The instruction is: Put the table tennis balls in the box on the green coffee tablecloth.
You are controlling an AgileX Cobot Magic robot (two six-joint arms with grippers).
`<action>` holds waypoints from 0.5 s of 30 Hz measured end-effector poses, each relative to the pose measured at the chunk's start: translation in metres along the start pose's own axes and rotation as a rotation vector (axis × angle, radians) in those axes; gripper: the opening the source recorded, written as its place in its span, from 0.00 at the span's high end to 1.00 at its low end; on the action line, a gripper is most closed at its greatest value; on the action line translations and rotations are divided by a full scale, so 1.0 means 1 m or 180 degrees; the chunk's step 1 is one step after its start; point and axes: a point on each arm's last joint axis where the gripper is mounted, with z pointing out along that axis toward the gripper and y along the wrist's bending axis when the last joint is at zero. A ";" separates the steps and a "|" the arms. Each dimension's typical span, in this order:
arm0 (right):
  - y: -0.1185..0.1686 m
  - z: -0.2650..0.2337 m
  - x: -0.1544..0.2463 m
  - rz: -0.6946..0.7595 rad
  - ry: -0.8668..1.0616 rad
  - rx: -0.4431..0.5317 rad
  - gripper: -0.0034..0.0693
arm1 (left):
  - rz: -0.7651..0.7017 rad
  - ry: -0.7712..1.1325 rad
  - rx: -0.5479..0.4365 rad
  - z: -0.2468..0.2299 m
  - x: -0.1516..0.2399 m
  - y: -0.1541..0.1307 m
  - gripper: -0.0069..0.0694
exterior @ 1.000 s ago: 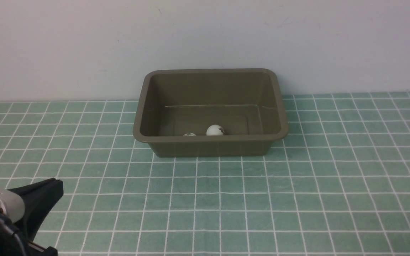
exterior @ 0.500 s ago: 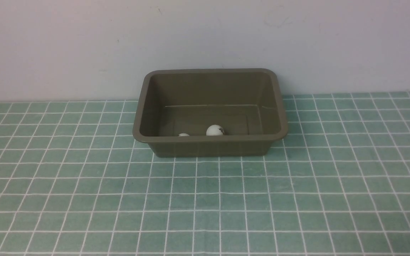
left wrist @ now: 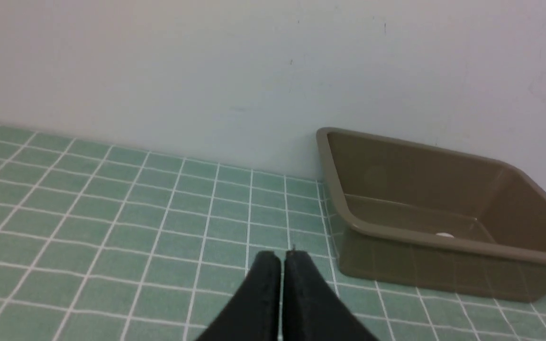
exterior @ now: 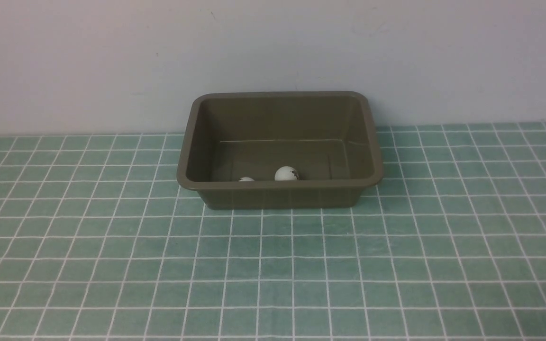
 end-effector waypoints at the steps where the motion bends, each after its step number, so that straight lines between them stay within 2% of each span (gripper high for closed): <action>1: 0.000 0.000 0.000 0.0000 0.0002 -0.0001 0.97 | 0.0001 0.0023 0.0011 0.000 0.001 0.000 0.92; 3: 0.000 0.000 0.000 0.0000 0.0002 -0.0001 0.97 | 0.0048 0.0001 0.0027 -0.003 0.001 -0.001 0.92; 8: 0.000 0.000 0.000 0.0000 0.0002 -0.0001 0.97 | 0.0689 -0.0324 -0.0121 -0.015 0.004 0.002 0.92; 15: 0.000 0.000 0.000 0.0000 0.0002 -0.0001 0.97 | 0.1166 -0.0129 -0.0245 -0.009 0.029 0.013 0.92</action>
